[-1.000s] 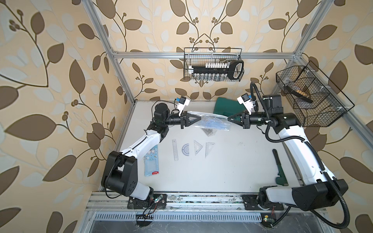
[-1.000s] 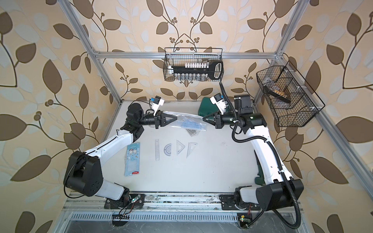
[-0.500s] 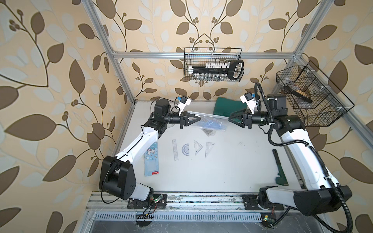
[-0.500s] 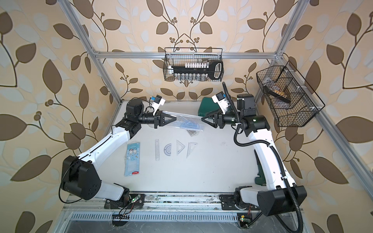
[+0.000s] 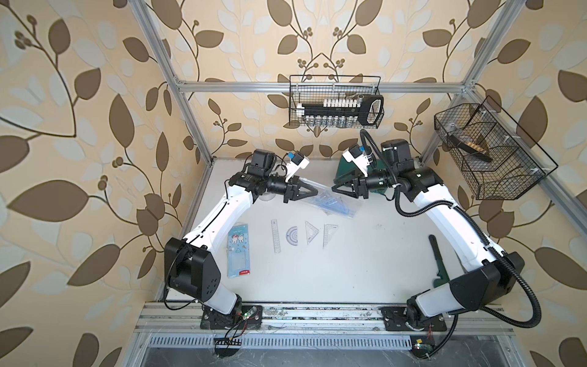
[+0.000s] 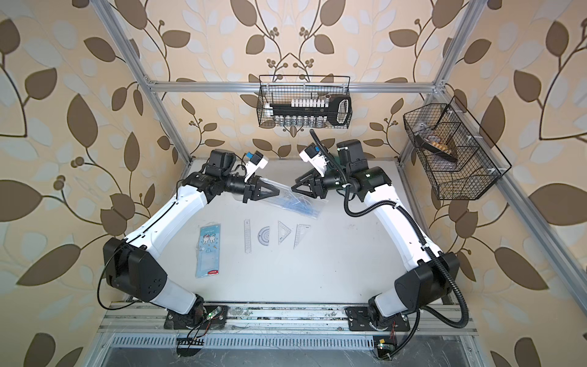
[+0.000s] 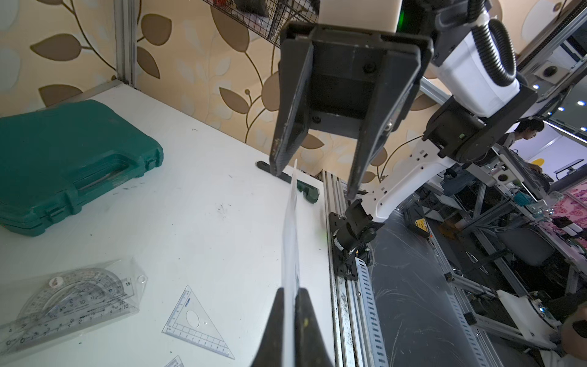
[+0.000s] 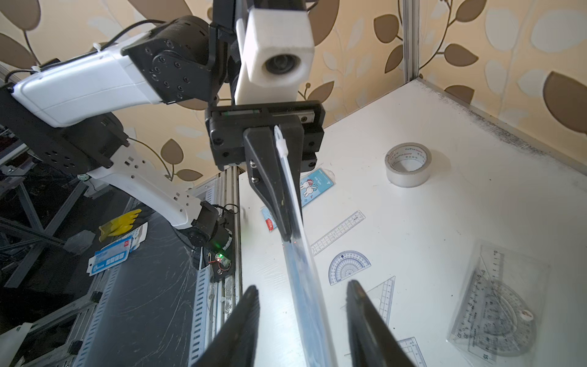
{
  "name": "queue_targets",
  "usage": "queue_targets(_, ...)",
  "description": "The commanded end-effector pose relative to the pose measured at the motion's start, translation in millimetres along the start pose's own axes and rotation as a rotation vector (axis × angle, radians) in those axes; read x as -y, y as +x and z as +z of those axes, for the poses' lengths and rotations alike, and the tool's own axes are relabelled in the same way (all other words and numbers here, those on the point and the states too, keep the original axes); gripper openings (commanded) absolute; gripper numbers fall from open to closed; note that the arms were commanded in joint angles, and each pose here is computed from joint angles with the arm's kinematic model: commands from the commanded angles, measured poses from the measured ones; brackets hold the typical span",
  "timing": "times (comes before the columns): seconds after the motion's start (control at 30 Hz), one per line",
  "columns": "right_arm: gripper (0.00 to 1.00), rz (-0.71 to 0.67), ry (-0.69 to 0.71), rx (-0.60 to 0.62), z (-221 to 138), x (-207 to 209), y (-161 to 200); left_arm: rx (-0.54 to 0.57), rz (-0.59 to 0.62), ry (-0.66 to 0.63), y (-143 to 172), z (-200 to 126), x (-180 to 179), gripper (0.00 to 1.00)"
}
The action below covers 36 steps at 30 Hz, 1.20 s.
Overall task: Open the ruler set and take out the ruler
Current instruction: Pick up the ruler set bag from the ruler set bag.
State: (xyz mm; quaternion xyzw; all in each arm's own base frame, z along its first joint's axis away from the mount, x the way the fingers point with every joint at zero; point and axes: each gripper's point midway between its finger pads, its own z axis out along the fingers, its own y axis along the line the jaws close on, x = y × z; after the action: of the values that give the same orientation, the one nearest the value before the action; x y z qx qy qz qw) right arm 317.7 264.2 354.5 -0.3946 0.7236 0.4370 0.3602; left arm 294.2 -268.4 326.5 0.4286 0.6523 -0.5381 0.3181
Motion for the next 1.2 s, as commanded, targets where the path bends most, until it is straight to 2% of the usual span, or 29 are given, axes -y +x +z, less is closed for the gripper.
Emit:
queue_targets(0.0,0.41,-0.063,-0.014,-0.013,7.1,-4.7,-7.9,-0.013,0.057,0.032,-5.6,1.0,17.6,0.06)
queue_targets(0.37,0.22,-0.084,-0.078,-0.061,33.9,-11.8,-5.5,-0.058,0.072,0.012,-3.7,8.0,25.1,0.06)
queue_targets(0.87,0.17,-0.099,-0.152,-0.077,46.4,-28.6,-2.1,-0.066,0.081,0.015,-6.4,9.3,31.6,0.07)
queue_targets(1.17,0.0,-0.097,-0.176,-0.092,50.4,-33.9,1.3,-0.062,0.095,0.018,-8.1,8.6,34.7,0.08)
